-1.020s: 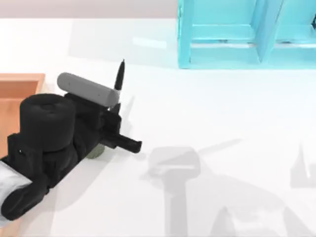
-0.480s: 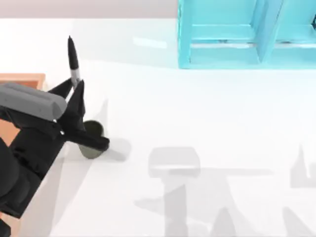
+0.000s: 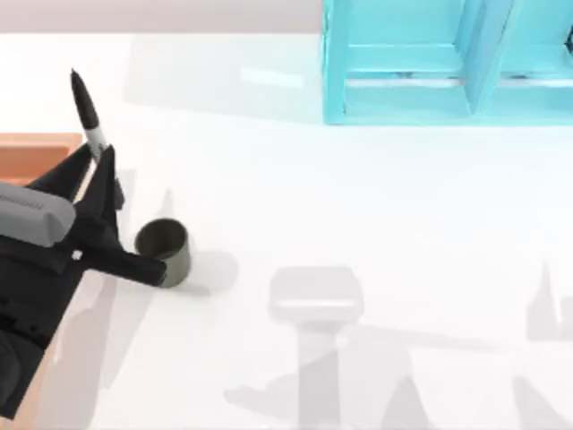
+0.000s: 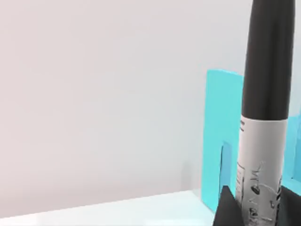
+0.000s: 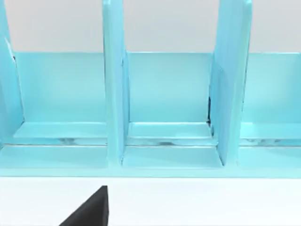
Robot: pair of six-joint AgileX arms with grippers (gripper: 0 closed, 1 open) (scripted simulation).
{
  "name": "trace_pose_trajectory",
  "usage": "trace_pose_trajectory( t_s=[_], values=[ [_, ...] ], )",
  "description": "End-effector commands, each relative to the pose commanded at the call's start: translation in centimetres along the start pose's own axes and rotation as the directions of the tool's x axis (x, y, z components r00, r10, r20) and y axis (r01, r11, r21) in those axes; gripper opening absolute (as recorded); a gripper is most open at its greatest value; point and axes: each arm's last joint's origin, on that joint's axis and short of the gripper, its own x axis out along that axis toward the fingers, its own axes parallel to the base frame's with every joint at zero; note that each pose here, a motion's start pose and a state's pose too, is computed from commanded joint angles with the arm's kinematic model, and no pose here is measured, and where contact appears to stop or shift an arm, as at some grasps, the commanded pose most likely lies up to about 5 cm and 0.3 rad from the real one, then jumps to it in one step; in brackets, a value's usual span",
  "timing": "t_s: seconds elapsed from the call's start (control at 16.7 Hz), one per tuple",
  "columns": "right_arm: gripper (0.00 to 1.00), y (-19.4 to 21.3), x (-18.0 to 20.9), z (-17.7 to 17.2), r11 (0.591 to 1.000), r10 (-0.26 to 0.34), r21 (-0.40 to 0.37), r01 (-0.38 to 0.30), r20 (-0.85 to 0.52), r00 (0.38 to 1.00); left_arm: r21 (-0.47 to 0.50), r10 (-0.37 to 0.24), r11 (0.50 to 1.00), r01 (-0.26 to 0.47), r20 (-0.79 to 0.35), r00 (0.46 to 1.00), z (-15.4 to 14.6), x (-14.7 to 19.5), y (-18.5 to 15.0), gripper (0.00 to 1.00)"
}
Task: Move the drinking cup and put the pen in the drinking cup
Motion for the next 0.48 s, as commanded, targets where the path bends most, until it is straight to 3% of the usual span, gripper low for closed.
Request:
trace_pose_trajectory(
  t_s=[0.48],
  values=[
    [1.0, 0.0, 0.0, 0.0, 1.0, 0.0, 0.0, 0.0, 0.0, 1.0, 0.001, -0.004, 1.0, 0.004, 0.008, 1.0, -0.3, 1.3, -0.1, 0.0]
  ],
)
